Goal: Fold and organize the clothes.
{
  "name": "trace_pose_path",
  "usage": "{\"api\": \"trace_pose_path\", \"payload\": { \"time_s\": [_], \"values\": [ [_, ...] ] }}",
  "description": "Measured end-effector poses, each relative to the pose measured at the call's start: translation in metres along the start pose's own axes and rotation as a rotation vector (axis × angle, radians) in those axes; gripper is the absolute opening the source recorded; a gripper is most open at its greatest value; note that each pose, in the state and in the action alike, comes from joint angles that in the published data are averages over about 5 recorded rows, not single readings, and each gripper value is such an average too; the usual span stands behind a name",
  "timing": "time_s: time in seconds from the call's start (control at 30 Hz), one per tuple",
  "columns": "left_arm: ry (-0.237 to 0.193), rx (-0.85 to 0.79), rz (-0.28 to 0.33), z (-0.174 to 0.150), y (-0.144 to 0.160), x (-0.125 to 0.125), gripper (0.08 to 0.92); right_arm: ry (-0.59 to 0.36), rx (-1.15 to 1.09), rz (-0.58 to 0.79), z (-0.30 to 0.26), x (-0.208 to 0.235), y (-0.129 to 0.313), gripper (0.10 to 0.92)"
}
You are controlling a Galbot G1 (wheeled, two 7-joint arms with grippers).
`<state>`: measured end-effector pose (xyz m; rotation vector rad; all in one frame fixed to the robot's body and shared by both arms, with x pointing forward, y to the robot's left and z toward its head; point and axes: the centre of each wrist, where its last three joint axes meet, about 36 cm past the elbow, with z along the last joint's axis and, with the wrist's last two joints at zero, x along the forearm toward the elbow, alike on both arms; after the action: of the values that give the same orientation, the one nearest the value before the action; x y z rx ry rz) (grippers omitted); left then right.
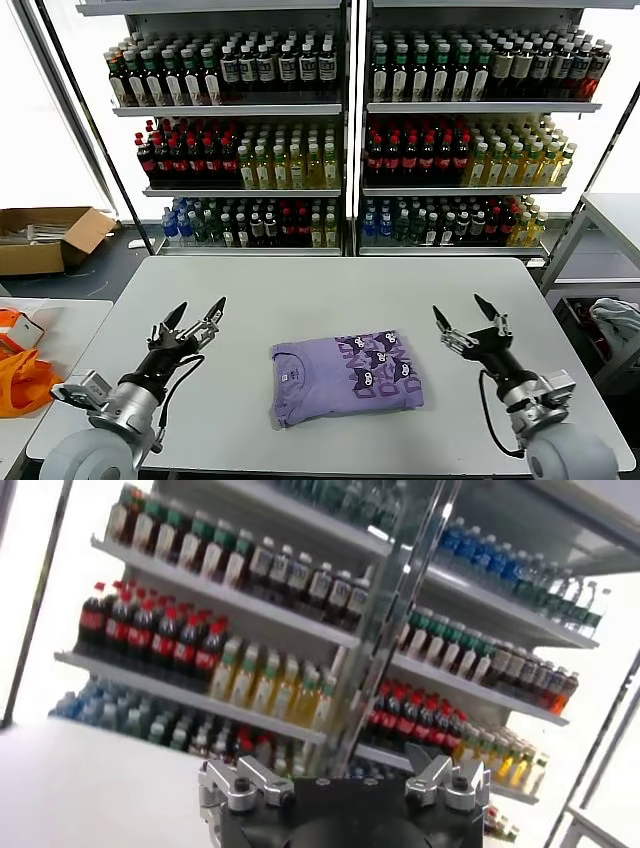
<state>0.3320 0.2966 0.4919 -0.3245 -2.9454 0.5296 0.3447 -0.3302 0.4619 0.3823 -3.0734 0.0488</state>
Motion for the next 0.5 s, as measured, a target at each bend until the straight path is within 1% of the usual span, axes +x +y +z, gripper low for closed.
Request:
{"api": "trace_pose_path", "payload": {
  "time_s": [0.33, 0.5],
  "values": [
    [-0.094, -0.150, -0.007, 0.001, 0.016, 0.014, 0.823, -0.016, -0.004, 0.077, 0.006, 0.026, -0.027, 0.823],
    [-0.128, -0.211, -0.005, 0.000, 0.024, 0.022, 0.823, -0.025, -0.005, 0.112, 0.008, 0.037, -0.036, 0.823]
  ]
}}
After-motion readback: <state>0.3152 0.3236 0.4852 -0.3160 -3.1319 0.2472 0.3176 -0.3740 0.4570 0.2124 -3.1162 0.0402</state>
